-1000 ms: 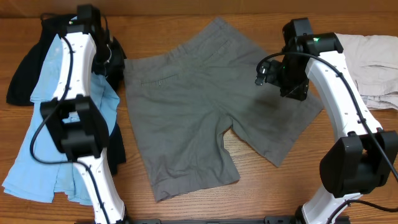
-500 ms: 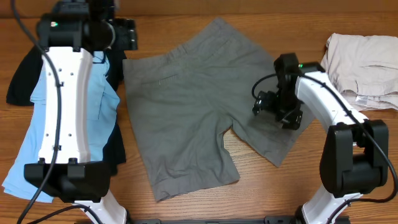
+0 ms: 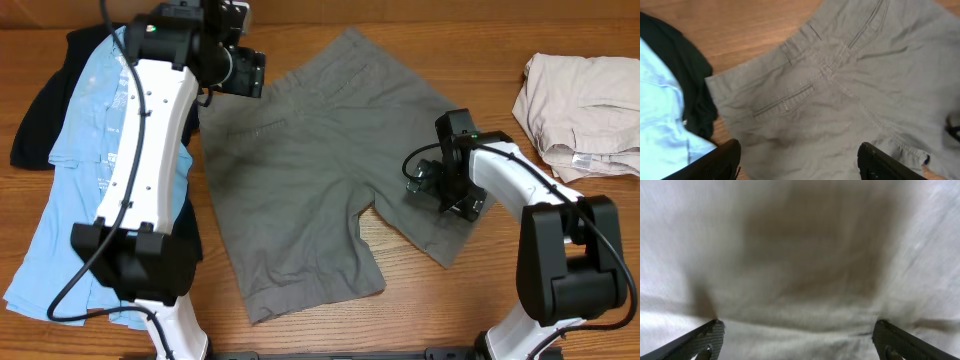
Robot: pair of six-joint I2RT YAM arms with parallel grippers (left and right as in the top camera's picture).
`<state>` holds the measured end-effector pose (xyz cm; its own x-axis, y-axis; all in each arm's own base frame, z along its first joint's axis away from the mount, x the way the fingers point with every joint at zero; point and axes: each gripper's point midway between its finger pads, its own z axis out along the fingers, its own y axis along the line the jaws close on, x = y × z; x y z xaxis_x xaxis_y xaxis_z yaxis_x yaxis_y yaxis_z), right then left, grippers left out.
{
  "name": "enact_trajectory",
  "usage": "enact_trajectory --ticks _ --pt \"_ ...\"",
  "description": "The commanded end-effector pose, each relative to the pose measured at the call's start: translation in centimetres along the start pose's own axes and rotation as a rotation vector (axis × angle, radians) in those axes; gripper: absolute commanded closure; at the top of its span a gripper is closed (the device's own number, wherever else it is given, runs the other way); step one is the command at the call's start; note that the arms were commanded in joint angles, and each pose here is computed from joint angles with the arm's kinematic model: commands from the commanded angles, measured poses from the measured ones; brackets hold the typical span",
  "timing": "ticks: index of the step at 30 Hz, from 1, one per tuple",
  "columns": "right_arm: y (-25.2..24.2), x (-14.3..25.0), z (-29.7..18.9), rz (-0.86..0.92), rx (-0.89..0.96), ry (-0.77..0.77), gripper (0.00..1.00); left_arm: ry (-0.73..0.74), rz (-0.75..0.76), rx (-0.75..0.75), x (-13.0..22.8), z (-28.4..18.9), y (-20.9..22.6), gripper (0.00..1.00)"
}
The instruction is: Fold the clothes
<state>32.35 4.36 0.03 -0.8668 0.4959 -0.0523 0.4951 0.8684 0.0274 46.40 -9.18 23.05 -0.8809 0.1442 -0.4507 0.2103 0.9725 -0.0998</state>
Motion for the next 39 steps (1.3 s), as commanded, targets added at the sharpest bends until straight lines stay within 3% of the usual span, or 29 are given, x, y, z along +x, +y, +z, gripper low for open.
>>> enact_trajectory --ticks 1,15,20,31,39 --pt "-1.4 -0.4 2.1 0.029 0.051 -0.037 0.01 0.038 0.03 0.015 0.4 1.7 -0.6 0.23" --pt "0.4 -3.8 9.3 0.071 0.022 -0.117 0.02 0.039 0.034 0.017 0.2 2.8 -0.7 0.22" --pt "1.3 -6.9 10.6 0.106 -0.021 -0.176 0.02 0.017 0.037 0.016 -0.4 2.8 -0.7 0.22" --pt "2.9 -16.9 8.7 0.132 -0.1 -0.327 0.02 -0.015 0.04 0.016 -1.1 3.1 -0.7 0.21" --pt "0.4 -21.7 4.8 0.147 -0.089 -0.351 0.02 -0.012 0.039 0.016 -1.1 3.9 -0.6 0.21"
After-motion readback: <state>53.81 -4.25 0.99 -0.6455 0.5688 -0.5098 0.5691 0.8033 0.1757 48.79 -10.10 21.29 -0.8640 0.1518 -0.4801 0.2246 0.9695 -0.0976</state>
